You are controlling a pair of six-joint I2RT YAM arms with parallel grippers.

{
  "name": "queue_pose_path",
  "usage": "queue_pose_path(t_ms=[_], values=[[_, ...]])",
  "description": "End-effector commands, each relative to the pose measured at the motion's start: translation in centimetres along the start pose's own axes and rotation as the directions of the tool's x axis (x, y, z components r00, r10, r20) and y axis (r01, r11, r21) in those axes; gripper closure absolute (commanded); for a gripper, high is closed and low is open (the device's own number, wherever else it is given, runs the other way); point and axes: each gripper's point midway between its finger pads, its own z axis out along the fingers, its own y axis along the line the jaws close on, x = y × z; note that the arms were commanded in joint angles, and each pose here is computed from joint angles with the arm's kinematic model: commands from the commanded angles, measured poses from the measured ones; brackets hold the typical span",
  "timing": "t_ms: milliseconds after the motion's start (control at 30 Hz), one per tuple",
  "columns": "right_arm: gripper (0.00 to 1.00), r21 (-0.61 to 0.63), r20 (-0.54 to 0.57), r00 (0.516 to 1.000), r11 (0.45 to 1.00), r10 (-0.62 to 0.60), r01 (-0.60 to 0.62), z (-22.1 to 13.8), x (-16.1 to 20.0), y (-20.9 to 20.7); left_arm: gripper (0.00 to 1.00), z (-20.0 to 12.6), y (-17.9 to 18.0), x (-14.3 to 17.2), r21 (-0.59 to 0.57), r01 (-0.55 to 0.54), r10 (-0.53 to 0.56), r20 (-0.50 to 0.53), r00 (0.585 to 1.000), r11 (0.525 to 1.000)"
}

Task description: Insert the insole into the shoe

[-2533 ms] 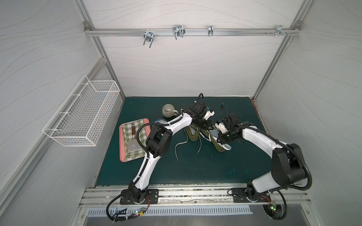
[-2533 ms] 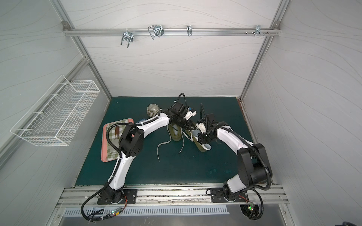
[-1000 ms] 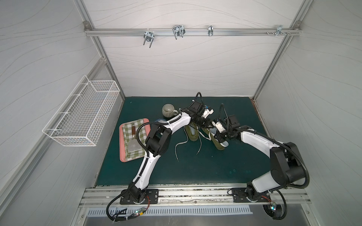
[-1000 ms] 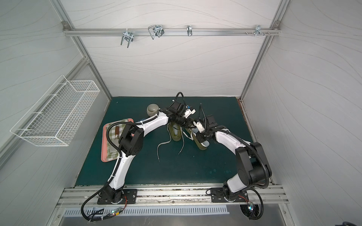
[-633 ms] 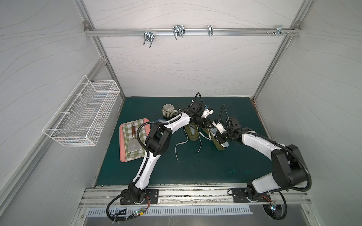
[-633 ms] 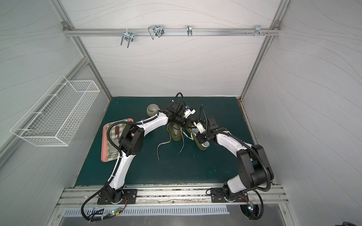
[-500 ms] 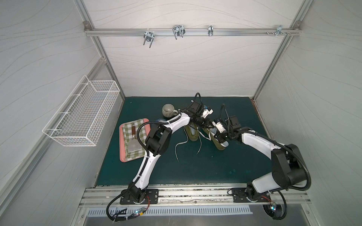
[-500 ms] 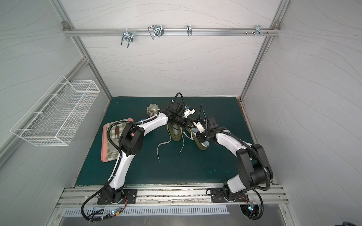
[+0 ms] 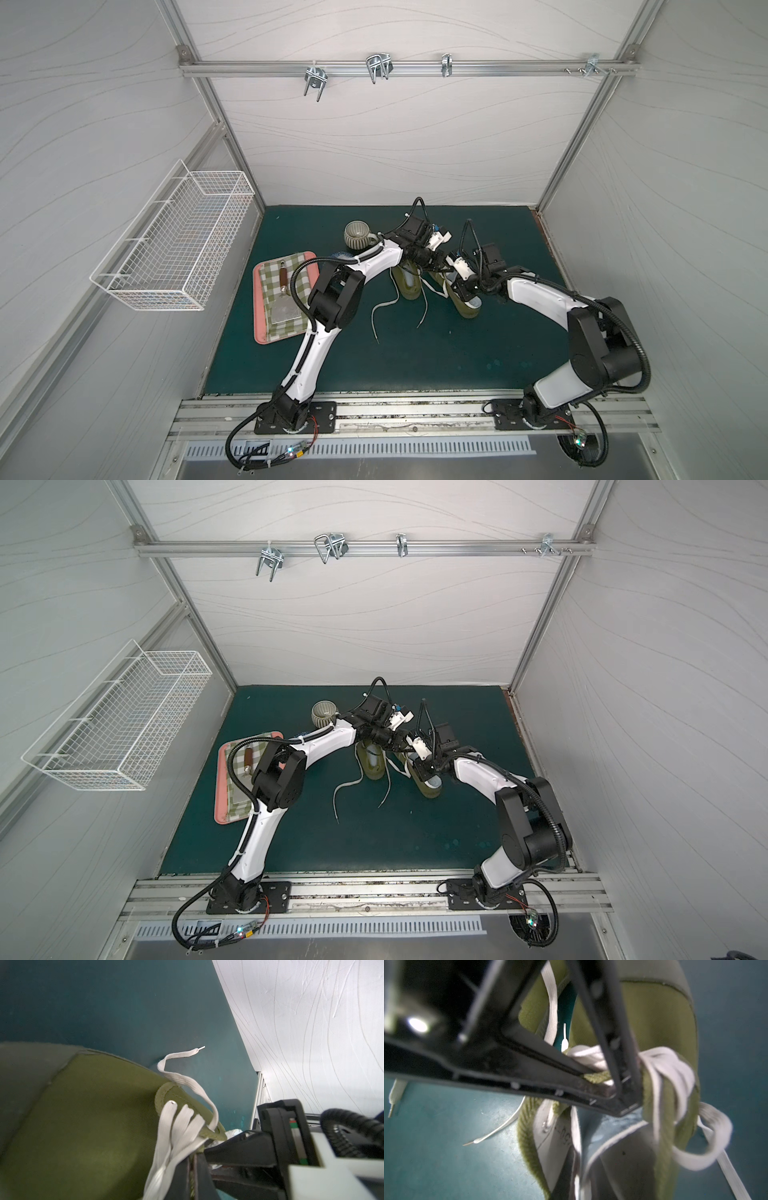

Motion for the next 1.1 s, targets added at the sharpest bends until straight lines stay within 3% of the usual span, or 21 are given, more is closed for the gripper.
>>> queue_pose_path(t_ms=[0, 400, 533, 633, 800, 1000, 1067], values=[[1.0, -0.004, 0.125, 0.991, 0.999, -0.052, 0.053, -1.6, -4.2, -0.2, 1.0, 0.8, -1.0, 0.1, 0.061, -0.006, 0.007, -0.014, 1.0, 0.998], [1.0, 0.008, 0.248, 0.968, 0.999, -0.045, 0.044, -1.6, -5.8, -0.8, 1.0, 1.0, -1.0, 0.5, 0.094, 0.003, -0.003, -0.007, 1.0, 0.996], [1.0, -0.019, 0.203, 0.978, 0.998, -0.058, 0.063, -1.5, -6.6, -0.4, 1.0, 1.1, -1.1, 0.4, 0.104, 0.014, -0.013, -0.009, 1.0, 0.994], [1.0, 0.008, 0.254, 0.964, 0.996, -0.085, 0.086, -0.9, -6.2, -0.4, 1.0, 0.9, -1.2, 0.2, 0.103, 0.002, -0.002, -0.001, 1.0, 0.995], [1.0, -0.01, 0.116, 0.991, 0.997, -0.072, 0.074, 0.0, -3.8, -0.2, 1.0, 1.0, -1.2, 0.5, 0.096, 0.005, -0.004, -0.015, 1.0, 0.995], [0.62, -0.007, 0.04, 0.999, 0.999, -0.031, 0.031, -1.6, -3.0, 1.0, 1.0, 0.6, -0.1, 0.3, 0.035, 0.013, -0.013, -0.002, 1.0, 0.999], [0.56, 0.01, -0.01, 0.999, 0.999, -0.04, 0.041, -1.9, -2.3, 1.4, 1.0, 0.3, 0.0, 0.2, 0.009, -0.001, 0.001, 0.003, 1.0, 1.0]])
